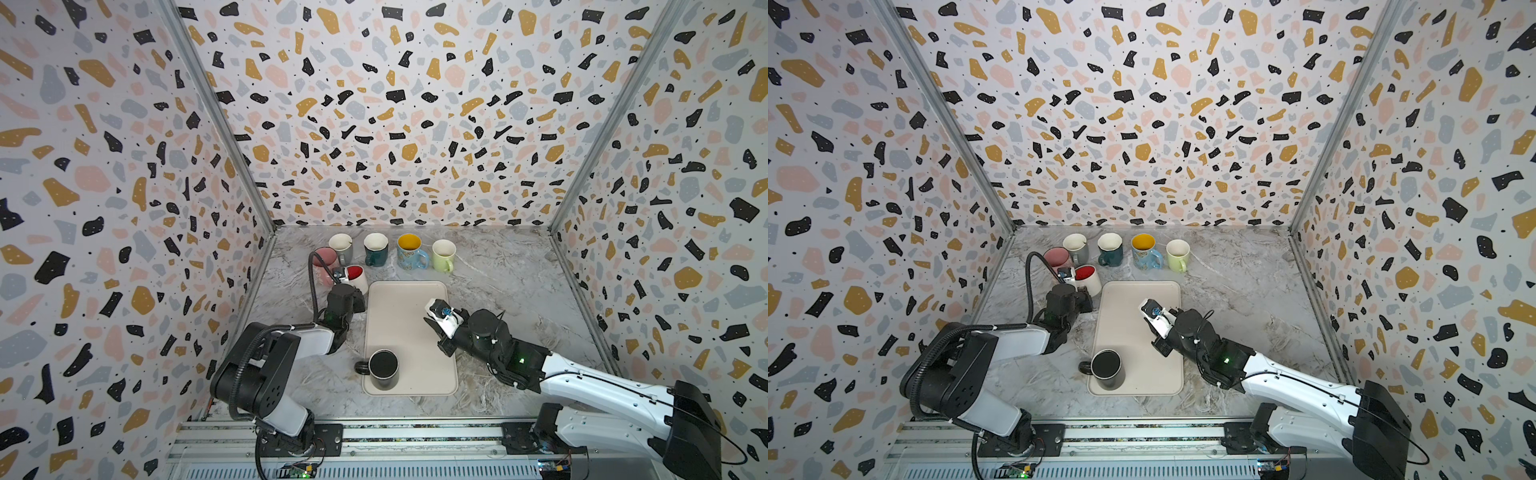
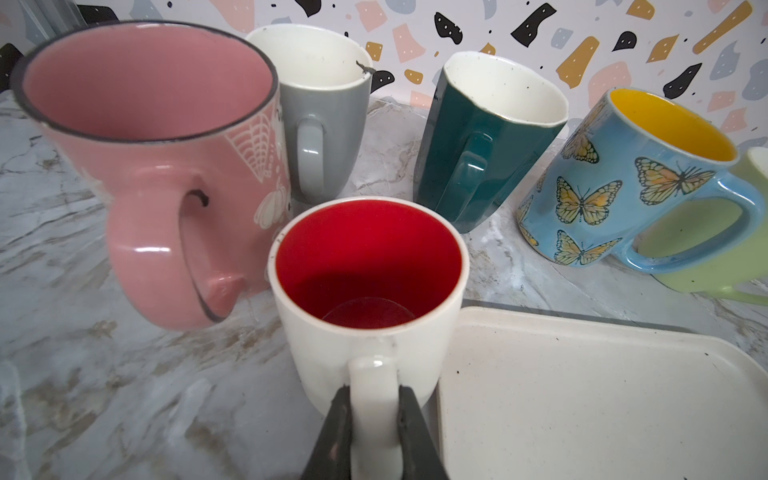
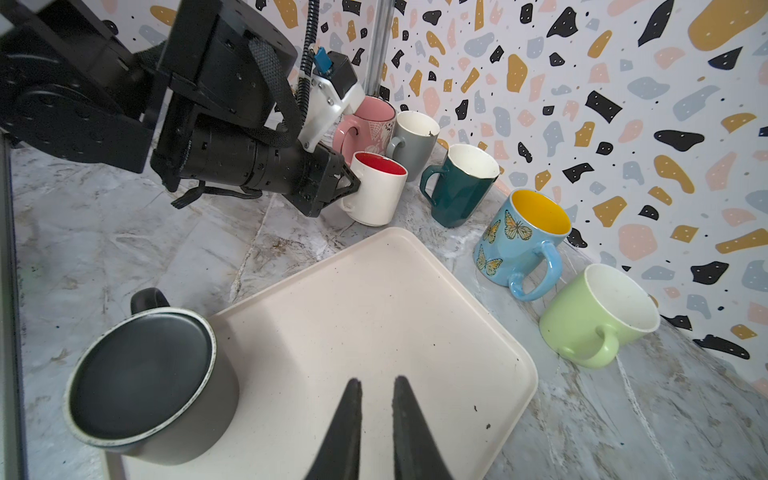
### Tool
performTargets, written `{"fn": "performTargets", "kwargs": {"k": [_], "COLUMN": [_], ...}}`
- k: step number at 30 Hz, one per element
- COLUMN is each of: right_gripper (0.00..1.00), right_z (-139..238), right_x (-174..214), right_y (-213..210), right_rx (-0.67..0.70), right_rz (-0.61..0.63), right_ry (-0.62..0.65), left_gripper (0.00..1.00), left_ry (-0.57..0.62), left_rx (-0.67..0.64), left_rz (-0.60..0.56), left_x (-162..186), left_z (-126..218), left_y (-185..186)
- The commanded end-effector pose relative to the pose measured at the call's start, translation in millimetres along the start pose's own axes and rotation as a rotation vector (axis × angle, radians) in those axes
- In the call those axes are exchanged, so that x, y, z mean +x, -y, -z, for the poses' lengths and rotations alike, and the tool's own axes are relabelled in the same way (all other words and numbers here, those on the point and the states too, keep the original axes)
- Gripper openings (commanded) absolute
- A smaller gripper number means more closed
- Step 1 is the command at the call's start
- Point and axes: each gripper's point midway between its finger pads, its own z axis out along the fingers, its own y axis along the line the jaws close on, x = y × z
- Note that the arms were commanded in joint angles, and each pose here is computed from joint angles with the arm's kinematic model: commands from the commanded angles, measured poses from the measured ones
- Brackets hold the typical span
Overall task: Turn the mug right side up
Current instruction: 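Lower the white mug onto the table beside the pink mug with the left gripper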
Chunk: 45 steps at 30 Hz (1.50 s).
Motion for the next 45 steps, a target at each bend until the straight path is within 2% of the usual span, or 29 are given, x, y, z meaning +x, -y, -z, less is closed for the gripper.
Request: {"fn": "performTargets", "kwargs": {"k": [1,5,21,30,39,45], "right_gripper": [0.17,0.18,0.18,0.20,0.20,0.20], "right_z": [2.0,2.0,1.9,1.6,-0.1,1.0], "right_x": [-8.4,-8.6,-4.2,-3.3,-2.9,-5.4], "right_y": [2.7,2.6,2.0,1.7,-0.9,-3.5], "right_rx": [0.008,0.007,0.006,0.005,-0.008,-0.024], "right_rz": [-0.020,-0.021,-0.026,-0.028,-0.033,-0.040], "right_ry": [0.033,0.034,0.029,0.027,0.036,0.046], "left_gripper": [0.14,0.18,0.22,0.34,0.40,0.41], "left_ry": [0.042,0.030,-0.019,-0.037,-0.043,-0.091], "left_rx": [0.005,0.002,-0.003,0.005,0.049,0.077], "left_rz": [0.026,0.022,0.019,0.023,0.037,0.037], "left_x": [-9.7,-5.2,12.3,14.1,4.2,2.0], "left_z": [-2.6,-3.8,-7.8,-7.8,17.2,44.7], "left_y": [0.9,-0.2,-3.3,-1.2,4.4,8.8]}}
